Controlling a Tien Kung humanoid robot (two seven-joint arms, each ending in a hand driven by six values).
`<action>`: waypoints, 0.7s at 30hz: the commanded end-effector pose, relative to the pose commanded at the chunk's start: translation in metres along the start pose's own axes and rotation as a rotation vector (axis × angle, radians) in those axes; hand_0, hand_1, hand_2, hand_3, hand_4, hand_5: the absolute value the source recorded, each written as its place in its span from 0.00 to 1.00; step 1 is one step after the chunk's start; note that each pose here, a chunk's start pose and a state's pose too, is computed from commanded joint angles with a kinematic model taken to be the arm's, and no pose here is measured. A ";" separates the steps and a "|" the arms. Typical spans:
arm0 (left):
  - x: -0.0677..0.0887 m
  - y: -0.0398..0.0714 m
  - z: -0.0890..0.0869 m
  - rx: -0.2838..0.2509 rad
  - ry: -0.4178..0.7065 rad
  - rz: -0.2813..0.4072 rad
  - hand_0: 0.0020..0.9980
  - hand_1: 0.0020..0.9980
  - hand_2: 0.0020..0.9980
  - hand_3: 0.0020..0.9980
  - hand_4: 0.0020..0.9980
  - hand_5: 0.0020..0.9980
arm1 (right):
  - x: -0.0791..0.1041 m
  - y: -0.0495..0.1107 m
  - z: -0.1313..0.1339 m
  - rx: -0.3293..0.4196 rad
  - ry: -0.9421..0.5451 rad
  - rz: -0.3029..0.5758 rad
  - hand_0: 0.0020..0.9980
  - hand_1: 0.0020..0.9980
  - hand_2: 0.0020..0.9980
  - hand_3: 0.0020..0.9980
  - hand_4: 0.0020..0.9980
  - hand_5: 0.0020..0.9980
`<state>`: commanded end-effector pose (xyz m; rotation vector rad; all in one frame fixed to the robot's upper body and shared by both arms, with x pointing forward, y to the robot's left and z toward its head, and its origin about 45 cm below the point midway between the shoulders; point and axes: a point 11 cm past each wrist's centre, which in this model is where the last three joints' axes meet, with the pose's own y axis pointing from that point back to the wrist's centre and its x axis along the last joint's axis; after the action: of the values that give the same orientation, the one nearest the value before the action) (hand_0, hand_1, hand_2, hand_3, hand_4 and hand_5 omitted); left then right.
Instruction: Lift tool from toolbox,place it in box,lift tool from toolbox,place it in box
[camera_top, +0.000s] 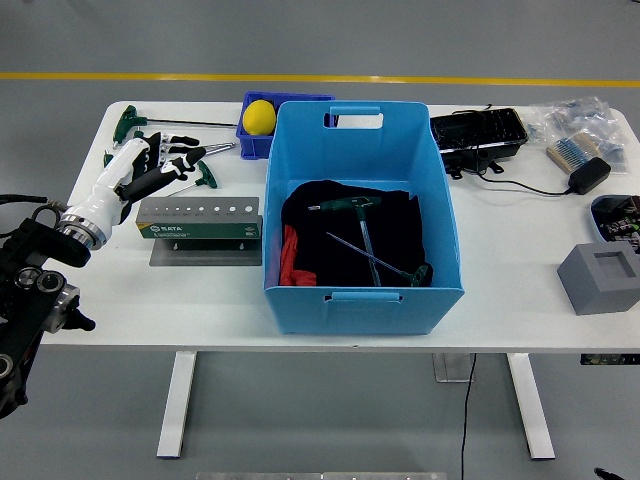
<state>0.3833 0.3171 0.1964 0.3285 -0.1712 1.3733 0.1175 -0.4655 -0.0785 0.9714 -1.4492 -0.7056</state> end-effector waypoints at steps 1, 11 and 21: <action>0.003 0.008 -0.011 0.018 0.040 0.009 0.54 0.61 0.70 0.66 0.96 0.76 | 0.000 0.000 0.001 -0.003 0.000 0.000 0.62 0.60 0.67 0.54 0.78 0.65; 0.003 0.054 -0.070 0.114 0.204 0.138 0.55 0.61 0.70 0.67 0.95 0.77 | -0.008 0.000 0.013 -0.027 0.003 -0.009 0.62 0.60 0.67 0.54 0.78 0.65; 0.000 0.044 -0.051 0.018 0.239 0.130 0.55 0.61 0.69 0.67 0.95 0.76 | -0.011 0.000 0.012 -0.025 0.015 -0.015 0.62 0.60 0.67 0.54 0.77 0.66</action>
<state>0.3362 0.3411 0.1537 0.1683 0.0186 1.5308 0.1052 -0.4575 -0.0851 0.9673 -1.4184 -0.7249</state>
